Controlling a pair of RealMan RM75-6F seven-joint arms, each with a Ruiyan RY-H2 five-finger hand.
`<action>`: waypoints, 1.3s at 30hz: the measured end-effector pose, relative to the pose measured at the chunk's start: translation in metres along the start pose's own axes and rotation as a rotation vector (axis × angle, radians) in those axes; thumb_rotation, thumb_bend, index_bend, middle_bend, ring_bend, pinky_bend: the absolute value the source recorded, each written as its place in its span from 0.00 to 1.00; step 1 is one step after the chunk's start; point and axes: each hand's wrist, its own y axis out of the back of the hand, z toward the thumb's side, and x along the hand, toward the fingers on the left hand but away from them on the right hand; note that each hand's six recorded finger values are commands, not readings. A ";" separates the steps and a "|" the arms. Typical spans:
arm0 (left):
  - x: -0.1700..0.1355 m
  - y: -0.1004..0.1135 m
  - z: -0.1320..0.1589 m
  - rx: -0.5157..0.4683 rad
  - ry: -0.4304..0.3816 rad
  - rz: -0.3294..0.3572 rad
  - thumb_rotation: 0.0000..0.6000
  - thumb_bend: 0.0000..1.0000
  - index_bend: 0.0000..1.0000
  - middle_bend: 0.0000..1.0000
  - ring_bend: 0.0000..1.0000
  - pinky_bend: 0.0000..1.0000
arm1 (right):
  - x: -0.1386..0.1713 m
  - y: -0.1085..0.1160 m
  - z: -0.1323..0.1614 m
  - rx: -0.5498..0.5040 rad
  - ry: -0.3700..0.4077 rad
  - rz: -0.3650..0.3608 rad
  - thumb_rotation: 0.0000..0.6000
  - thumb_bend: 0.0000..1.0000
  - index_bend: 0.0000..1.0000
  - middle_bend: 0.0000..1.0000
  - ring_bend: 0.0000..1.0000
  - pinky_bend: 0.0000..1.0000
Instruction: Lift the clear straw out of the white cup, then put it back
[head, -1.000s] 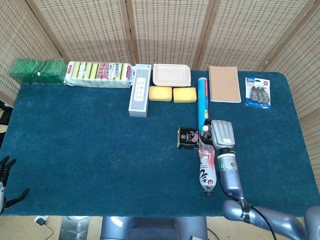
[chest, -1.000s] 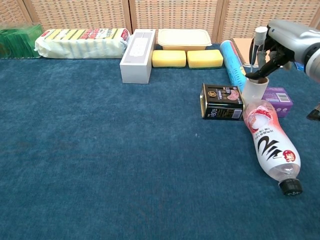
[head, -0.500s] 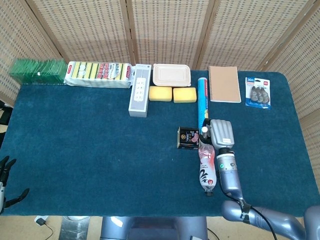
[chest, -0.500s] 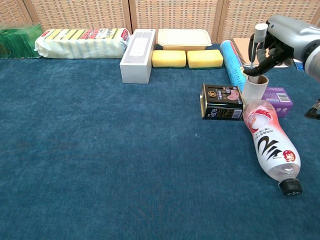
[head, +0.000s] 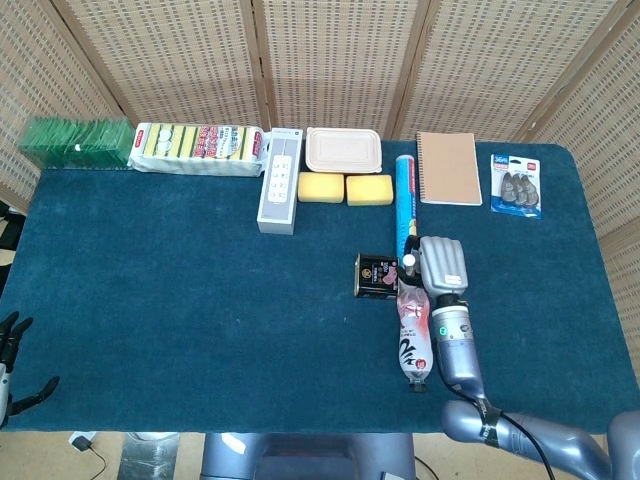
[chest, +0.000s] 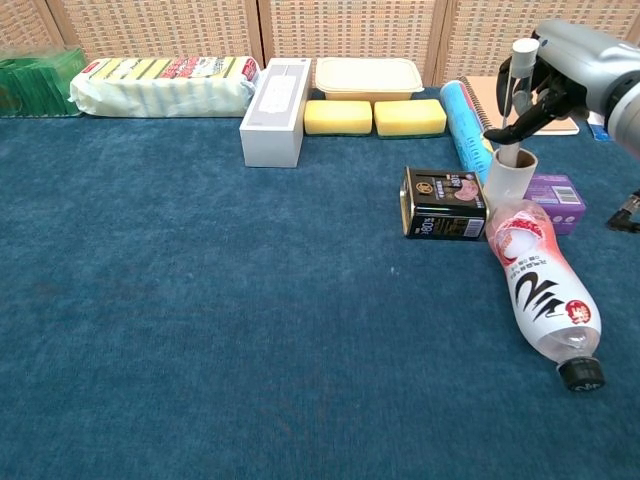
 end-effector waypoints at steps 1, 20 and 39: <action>0.000 0.000 0.000 0.000 0.000 0.000 1.00 0.19 0.07 0.00 0.00 0.15 | 0.000 0.000 0.000 -0.002 0.001 -0.002 1.00 0.32 0.68 0.81 0.89 0.88; -0.001 0.000 0.000 -0.004 -0.004 0.001 1.00 0.19 0.07 0.00 0.00 0.15 | 0.002 0.016 0.006 -0.038 0.014 -0.045 1.00 0.33 0.72 0.89 0.97 0.95; -0.001 0.000 0.000 -0.007 -0.005 0.001 1.00 0.20 0.07 0.00 0.00 0.15 | 0.003 0.033 0.011 -0.038 0.031 -0.088 1.00 0.34 0.74 0.91 1.00 0.97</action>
